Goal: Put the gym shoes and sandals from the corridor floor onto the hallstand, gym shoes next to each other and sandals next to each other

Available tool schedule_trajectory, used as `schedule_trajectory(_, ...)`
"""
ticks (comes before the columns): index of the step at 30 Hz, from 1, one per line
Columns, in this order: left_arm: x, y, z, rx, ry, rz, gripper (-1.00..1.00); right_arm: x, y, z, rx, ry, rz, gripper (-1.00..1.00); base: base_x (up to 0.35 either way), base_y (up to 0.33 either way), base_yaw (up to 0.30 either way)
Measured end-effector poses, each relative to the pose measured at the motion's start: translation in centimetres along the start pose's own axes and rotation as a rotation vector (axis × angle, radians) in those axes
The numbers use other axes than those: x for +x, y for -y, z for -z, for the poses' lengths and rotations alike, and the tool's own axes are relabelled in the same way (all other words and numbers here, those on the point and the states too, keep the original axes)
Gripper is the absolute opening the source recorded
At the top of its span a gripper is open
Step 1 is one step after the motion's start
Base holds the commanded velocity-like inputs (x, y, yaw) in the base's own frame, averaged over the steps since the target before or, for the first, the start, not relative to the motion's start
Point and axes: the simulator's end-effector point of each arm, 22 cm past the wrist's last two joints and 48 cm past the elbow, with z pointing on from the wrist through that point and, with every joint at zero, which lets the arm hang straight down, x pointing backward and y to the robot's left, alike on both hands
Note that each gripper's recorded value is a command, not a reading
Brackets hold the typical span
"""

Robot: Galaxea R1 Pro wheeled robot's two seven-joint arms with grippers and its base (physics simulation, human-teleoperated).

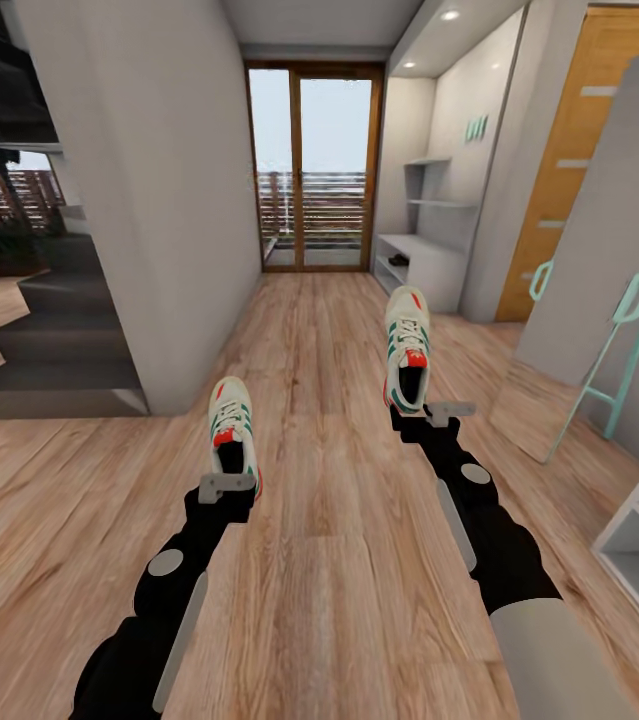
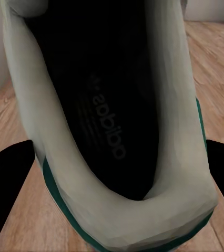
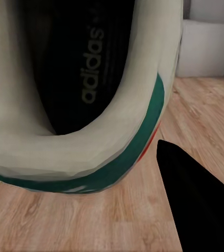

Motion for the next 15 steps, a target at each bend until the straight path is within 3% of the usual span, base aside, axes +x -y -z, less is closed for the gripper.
schedule_trajectory(15, 0.0, 0.0, 0.0, 0.0, 0.0, 0.0, -1.0, 0.0, 0.02, 0.0, 0.001, 0.0, 0.002, -1.0, 0.345, 0.0, 0.0)
